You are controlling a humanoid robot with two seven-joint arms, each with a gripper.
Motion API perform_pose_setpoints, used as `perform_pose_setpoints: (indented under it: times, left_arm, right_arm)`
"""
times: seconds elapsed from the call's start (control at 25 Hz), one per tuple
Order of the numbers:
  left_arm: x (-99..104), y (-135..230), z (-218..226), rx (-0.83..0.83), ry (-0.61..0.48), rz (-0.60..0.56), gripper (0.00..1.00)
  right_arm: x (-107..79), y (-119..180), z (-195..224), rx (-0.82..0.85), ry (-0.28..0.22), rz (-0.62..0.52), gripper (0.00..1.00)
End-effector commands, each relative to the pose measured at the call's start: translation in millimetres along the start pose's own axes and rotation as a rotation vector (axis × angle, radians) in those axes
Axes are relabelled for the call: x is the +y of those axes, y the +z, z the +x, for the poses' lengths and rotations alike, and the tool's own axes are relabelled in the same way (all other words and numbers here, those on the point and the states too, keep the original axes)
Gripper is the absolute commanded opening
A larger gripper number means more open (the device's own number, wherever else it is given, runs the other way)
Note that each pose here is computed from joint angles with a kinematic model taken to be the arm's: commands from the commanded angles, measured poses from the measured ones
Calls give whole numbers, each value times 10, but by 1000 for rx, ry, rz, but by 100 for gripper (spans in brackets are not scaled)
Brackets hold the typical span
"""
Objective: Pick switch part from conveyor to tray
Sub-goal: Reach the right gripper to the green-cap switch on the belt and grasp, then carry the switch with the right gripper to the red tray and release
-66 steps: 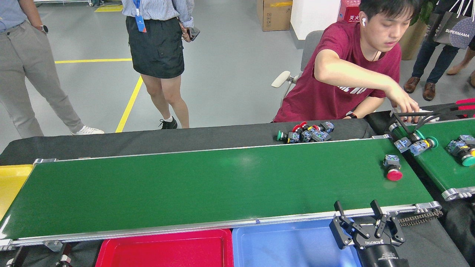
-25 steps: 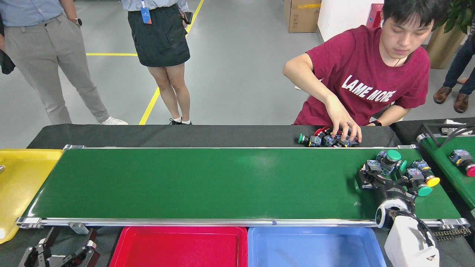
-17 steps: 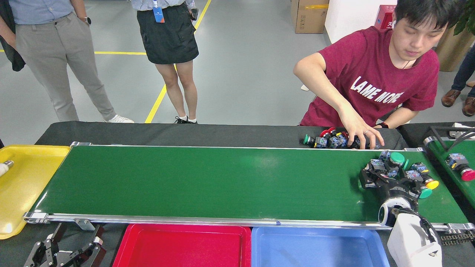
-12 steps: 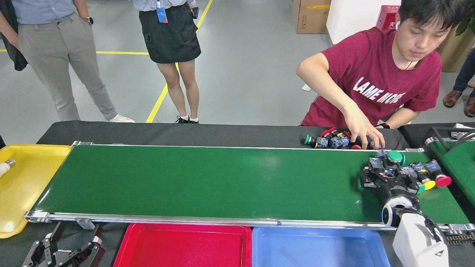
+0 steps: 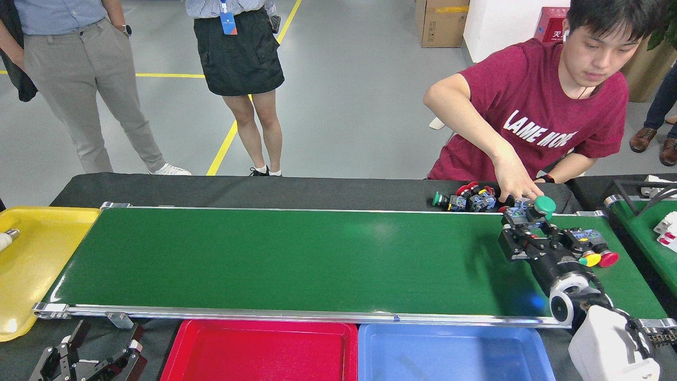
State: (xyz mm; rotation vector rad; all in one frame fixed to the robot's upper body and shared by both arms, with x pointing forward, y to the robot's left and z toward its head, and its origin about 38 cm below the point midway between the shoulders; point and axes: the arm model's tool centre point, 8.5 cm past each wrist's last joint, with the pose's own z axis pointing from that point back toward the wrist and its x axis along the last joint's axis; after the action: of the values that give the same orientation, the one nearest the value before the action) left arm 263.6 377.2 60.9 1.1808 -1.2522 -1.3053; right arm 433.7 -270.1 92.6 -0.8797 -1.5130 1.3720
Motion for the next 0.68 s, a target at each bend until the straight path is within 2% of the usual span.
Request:
perform_pose_setpoints:
  times: [0.0,0.08,0.16,0.32,0.4,0.48,0.52,0.56,0.6,0.64]
  left_arm:
    - [60,-2,-44,4,-16,14,100]
    - [56,-3,-35,3,-14,13,100]
    - [58,-2,-42,6,-15,14,100]
    - [51,0,-39,7,-13,13,100]
    - [51,0,-39,7,-13,13,100]
    - [68,-35,-39,6,-12,20,100]
    - [69,-37,-37,4,-13,20,100]
    - [72,-38,-32,4,-12,21,100]
    - [74,-38,-36,3,-14,21,100]
    - [74,-38,-36,3,-14,21,100]
  right_arm:
    - [-70,-2,492,-183,-8,-41,20]
    - [52,111,1030,-352,-17,-18,21]
    - [114,216,1320,-443,-12,-1,21]
    - [412,347,2022,-624,-20,83,21]
    - [502,375,2139,-648,2,117,22]
    - [592,379,2260,-664,6,141,28]
    - [642,367,2350,-665,2,152,38]
    - [662,345,2382,-645,-5,155,60]
    - [678,324,2399,-614,-12,162,88]
    - [688,312,2399,-592,-17,170,96]
